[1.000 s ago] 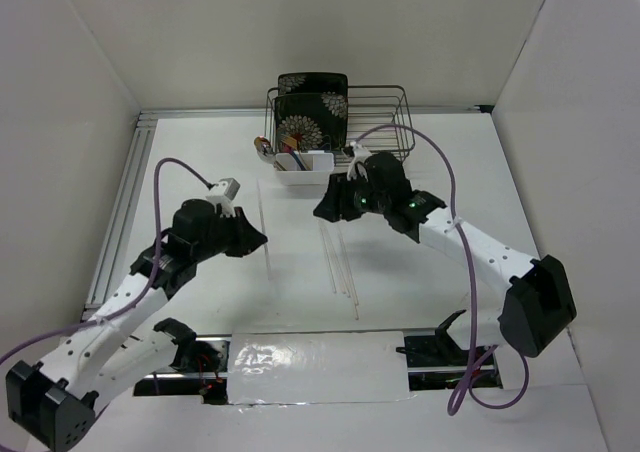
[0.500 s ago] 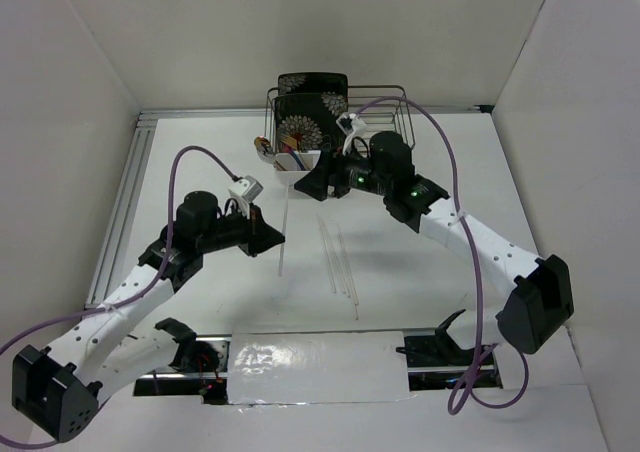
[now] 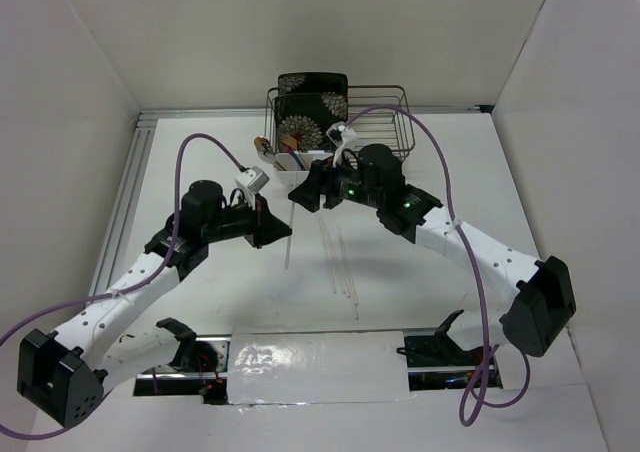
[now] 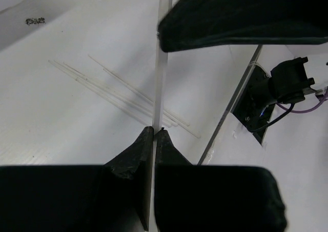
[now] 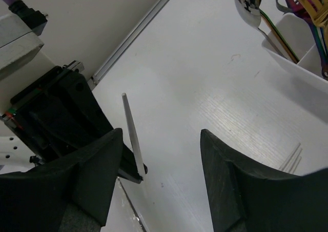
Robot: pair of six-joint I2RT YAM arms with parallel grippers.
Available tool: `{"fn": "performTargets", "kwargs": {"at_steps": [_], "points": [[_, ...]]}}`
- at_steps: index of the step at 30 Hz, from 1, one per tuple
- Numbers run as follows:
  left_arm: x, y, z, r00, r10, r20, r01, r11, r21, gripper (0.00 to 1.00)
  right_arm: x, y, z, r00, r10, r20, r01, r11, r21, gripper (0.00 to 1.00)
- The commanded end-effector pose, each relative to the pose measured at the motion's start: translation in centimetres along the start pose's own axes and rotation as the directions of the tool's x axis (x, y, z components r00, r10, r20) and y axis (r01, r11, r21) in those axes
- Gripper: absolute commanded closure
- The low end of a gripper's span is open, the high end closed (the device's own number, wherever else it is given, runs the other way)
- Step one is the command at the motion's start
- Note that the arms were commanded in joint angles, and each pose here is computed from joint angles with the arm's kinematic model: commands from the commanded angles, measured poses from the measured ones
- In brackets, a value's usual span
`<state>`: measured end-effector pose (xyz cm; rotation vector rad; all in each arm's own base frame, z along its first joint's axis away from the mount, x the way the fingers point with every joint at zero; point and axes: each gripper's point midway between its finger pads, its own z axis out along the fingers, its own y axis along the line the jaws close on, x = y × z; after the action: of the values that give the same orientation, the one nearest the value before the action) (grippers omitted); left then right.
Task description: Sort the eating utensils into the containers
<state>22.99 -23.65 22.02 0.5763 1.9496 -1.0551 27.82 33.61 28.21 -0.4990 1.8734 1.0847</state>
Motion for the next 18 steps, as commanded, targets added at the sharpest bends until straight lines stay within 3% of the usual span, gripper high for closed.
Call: {"fn": "performTargets", "kwargs": {"at_steps": [1, 6, 8, 12, 13, 15, 16, 17, 18], "points": [[-3.0, -2.3, -0.2, 0.996, 0.06, 0.072, -0.066, 0.994, 0.088, 1.0, -1.9, 0.6, 0.0, 0.995, -0.036, 0.089, 0.035, 0.999, 0.02, 0.34], [-3.6, -2.4, 0.3, 0.994, 0.069, 0.079, -0.078, 0.991, 0.11, 1.0, -2.4, 0.9, 1.2, 0.993, -0.062, 0.1, 0.059, 0.998, 0.036, 0.5], [-3.4, -2.3, 0.9, 0.996, 0.066, 0.066, -0.074, 0.99, 0.123, 1.0, -2.4, 1.0, 1.4, 0.993, -0.064, 0.095, 0.061, 0.997, 0.037, 0.51], [-4.2, -2.2, 1.3, 0.994, 0.079, 0.08, -0.088, 0.988, 0.123, 1.0, -3.3, 0.4, 1.2, 0.99, -0.066, 0.125, 0.055, 0.994, 0.092, 1.0], [-4.1, -1.9, 1.5, 0.994, 0.074, 0.076, -0.082, 0.991, 0.11, 1.0, -4.2, 0.3, 0.9, 0.987, -0.077, 0.144, 0.06, 0.991, 0.115, 1.0], [-4.3, -1.8, 1.4, 0.995, 0.072, 0.073, -0.079, 0.992, 0.099, 0.79, -5.5, 0.0, 0.4, 0.98, -0.112, 0.162, 0.089, 0.986, 0.142, 1.0], [-4.7, -1.7, 1.4, 0.995, 0.066, 0.076, -0.072, 0.994, 0.086, 0.64, -6.2, -0.2, 0.2, 0.975, -0.143, 0.171, 0.113, 0.978, 0.172, 1.0], [-5.4, -1.3, 1.3, 0.993, 0.07, 0.094, -0.075, 0.996, 0.053, 0.29, -8.1, -0.6, -0.3, 0.961, -0.194, 0.197, 0.154, 0.967, 0.201, 1.0], [-5.8, -1.2, 1.3, 0.992, 0.067, 0.104, -0.071, 0.997, 0.035, 0.07, -9.0, -1.0, -0.7, 0.954, -0.219, 0.204, 0.172, 0.959, 0.228, 1.0]]}}
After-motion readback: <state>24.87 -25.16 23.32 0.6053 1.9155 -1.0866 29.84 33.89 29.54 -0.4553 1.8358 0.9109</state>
